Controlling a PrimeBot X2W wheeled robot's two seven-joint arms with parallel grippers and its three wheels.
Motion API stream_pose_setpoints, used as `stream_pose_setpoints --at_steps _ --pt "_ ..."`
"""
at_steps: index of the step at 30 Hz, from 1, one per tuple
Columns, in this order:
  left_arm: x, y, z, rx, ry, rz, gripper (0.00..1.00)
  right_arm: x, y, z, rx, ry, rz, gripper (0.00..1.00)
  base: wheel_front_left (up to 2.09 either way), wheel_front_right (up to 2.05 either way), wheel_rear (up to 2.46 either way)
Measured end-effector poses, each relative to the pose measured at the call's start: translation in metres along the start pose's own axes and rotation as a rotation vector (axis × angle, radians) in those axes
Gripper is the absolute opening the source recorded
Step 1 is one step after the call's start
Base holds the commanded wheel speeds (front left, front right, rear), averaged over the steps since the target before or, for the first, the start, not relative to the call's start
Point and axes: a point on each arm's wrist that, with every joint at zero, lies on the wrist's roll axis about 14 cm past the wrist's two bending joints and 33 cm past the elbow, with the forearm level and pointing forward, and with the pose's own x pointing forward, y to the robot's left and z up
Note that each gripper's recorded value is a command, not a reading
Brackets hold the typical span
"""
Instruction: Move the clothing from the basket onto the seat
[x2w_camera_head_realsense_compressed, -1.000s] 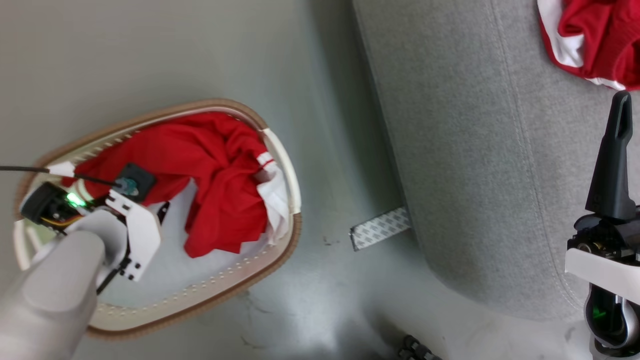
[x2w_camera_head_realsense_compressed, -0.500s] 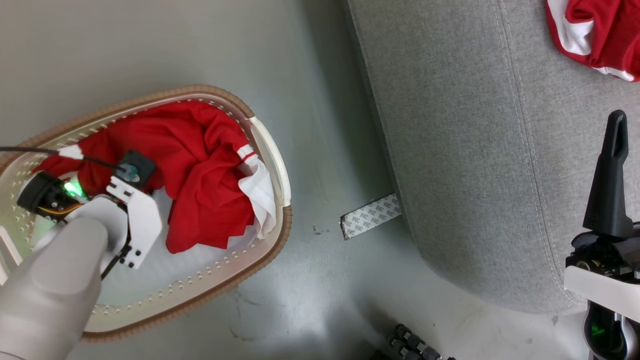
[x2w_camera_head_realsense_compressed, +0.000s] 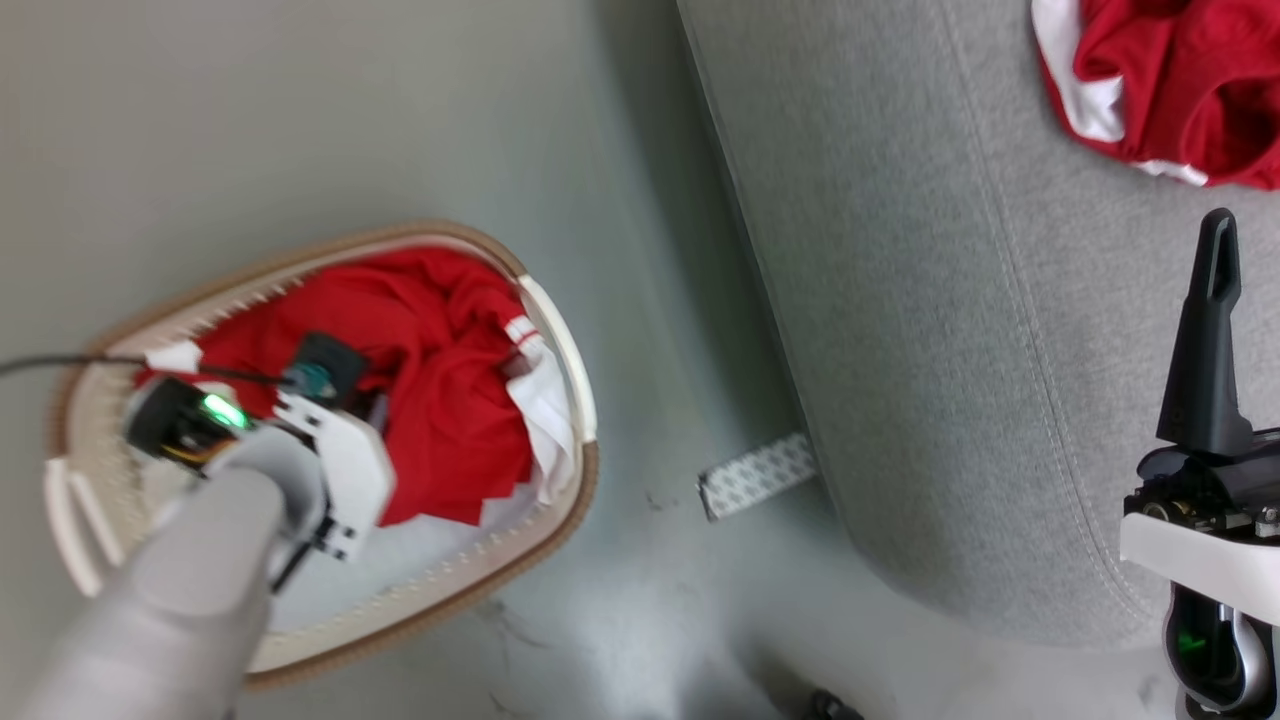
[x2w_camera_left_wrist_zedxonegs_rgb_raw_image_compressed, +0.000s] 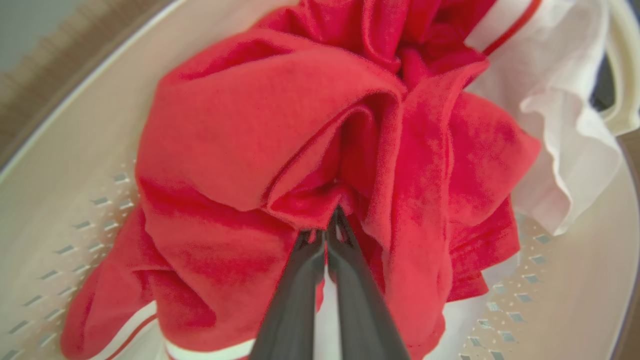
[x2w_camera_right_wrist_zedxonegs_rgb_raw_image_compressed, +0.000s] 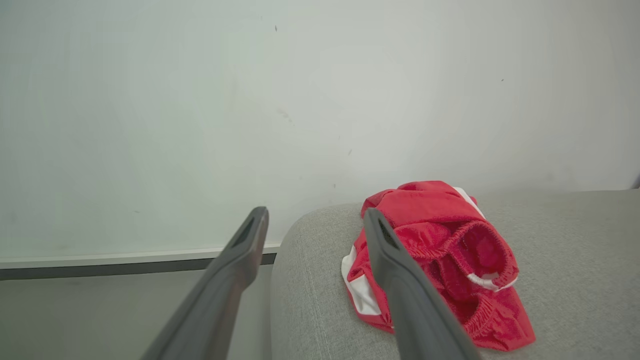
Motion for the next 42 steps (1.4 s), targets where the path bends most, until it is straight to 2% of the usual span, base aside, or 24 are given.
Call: stream_pose_setpoints --at_steps 7,21,32,42 --pt "-0.040 -0.026 0.048 -0.049 -0.157 0.002 0.00 -0.005 0.001 0.035 -0.007 -0.089 0.011 1.00 0.00 0.00 0.00" --pt "-0.153 -0.069 0.133 -0.079 -0.475 0.080 0.00 -0.033 0.021 0.089 0.068 -0.221 0.078 1.00 0.00 0.00 0.00" --pt "-0.265 -0.080 0.215 -0.013 -0.804 0.170 0.00 -0.062 0.047 0.118 0.145 -0.281 0.166 1.00 0.00 0.00 0.00" --pt "-0.374 -0.095 0.280 0.080 -1.087 0.253 0.00 -0.080 0.097 0.115 0.213 -0.250 0.316 1.00 0.00 0.00 0.00"
